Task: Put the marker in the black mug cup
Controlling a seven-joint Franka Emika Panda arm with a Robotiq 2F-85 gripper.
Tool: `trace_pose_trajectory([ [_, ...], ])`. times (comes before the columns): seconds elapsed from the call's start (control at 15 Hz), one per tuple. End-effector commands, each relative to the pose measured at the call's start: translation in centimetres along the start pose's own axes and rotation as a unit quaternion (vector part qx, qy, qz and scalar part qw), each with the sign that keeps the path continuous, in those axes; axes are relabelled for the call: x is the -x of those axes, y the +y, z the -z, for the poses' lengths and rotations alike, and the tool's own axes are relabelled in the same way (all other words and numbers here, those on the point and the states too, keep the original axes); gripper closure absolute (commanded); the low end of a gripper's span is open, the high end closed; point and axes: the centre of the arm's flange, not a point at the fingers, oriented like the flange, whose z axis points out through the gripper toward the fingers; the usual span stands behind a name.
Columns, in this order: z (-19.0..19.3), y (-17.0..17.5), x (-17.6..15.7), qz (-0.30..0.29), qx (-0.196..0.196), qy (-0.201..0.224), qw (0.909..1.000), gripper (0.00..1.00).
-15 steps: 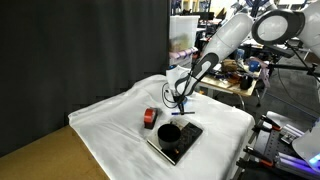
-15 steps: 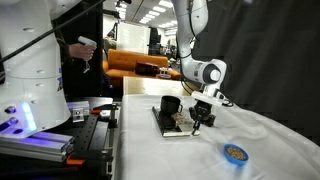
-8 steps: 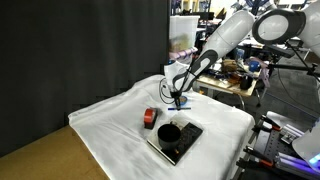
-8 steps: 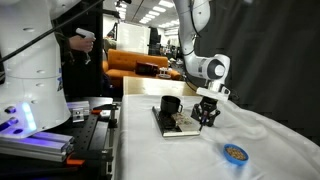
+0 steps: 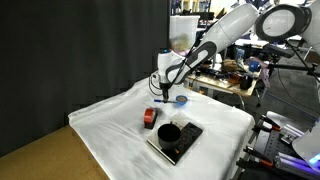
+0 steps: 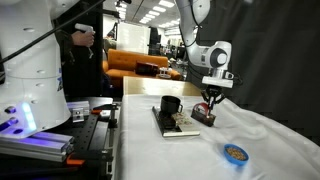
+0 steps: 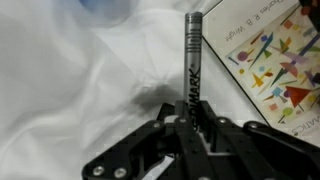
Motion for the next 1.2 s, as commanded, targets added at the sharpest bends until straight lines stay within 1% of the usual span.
trace_pose_trajectory([
  [0.0,1.0,0.4,-1.2,0.02,0.014,0.04,0.9989,0.96],
  [0.13,1.2,-0.1,-2.3,0.048,0.014,0.05,0.9975,0.96],
  [0.27,1.5,-1.0,-3.4,0.082,0.01,0.068,0.9942,0.96],
  [0.53,3.0,-2.2,-6.1,0.121,0.017,0.132,0.9837,0.96],
  [0.8,4.2,-2.6,-7.9,0.142,0.021,0.18,0.9732,0.96],
  [1.0,5.5,-3.7,-8.7,0.157,0.012,0.224,0.9619,0.96],
  [1.13,6.5,-4.9,-9.4,0.174,0.006,0.253,0.9517,0.96],
])
